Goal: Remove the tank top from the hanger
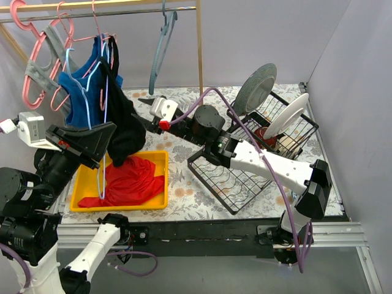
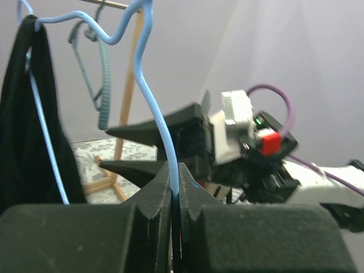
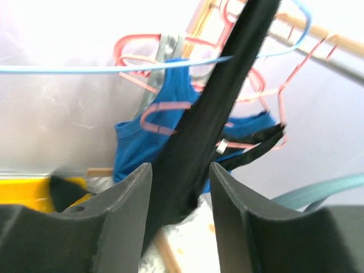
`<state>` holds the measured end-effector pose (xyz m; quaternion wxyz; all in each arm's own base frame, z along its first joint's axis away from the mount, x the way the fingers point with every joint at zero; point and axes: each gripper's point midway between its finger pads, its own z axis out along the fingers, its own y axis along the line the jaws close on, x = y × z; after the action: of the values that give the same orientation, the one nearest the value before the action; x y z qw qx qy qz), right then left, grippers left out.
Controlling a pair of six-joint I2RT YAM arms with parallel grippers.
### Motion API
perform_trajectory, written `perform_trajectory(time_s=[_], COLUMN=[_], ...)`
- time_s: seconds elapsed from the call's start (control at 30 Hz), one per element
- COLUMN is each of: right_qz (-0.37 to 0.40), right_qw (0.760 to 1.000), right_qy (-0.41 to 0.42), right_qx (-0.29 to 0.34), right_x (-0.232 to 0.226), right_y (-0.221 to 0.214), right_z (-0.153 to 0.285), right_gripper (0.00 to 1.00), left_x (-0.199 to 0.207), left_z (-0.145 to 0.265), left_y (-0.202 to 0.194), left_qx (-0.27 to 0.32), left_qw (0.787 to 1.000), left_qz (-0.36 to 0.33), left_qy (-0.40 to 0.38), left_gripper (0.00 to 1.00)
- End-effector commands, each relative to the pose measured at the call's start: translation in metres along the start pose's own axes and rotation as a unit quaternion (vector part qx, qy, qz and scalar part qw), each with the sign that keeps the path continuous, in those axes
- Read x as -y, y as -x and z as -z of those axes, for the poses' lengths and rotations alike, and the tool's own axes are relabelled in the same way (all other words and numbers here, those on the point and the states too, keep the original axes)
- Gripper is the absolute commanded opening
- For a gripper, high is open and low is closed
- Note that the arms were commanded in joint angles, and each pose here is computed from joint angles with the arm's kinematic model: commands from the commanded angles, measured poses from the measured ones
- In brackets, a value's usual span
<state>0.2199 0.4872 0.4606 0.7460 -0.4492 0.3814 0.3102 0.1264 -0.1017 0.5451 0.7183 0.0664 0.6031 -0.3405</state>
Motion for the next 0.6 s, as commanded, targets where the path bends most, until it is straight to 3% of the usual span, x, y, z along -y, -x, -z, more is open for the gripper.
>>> perform_trajectory(time_s=[0.0, 0.13, 0.4, 0.47, 0.5, 0.57], right_qz=[0.023, 0.017, -0.018, -0.029, -0.034, -0.046], right_qw=[0.999, 0.996, 0.994, 0.995, 0.996, 0.998], right_qy=[0.028, 0.08, 0.096, 0.09, 0.077, 0.035], right_qx=[0.039, 0.035, 0.04, 0.035, 0.03, 0.008], right_x=[0.008, -0.01, -0.021, -0.021, -0.017, -0.006], right_y=[0.027, 0.022, 0.014, 0.008, 0.005, -0.009], right_z=[-0.011, -0.018, -0.028, -0.035, -0.039, -0.048], right_gripper=[0.57, 0.61, 0.7, 0.72, 0.79, 0.84], left_x=[0.045, 0.047, 0.056, 0.06, 0.061, 0.063], left_z=[0.014, 0.02, 0.028, 0.03, 0.032, 0.034], left_y=[0.021, 0.019, 0.027, 0.026, 0.027, 0.025], left_qx=[0.038, 0.032, 0.038, 0.035, 0.036, 0.035], left_qw=[0.993, 0.993, 0.992, 0.991, 0.99, 0.989], left_qz=[-0.027, -0.016, -0.009, -0.011, -0.014, -0.015], left_qy=[-0.109, -0.111, -0.122, -0.132, -0.136, -0.142], left_gripper=[0.0, 0.0, 0.0, 0.0, 0.0, 0.0])
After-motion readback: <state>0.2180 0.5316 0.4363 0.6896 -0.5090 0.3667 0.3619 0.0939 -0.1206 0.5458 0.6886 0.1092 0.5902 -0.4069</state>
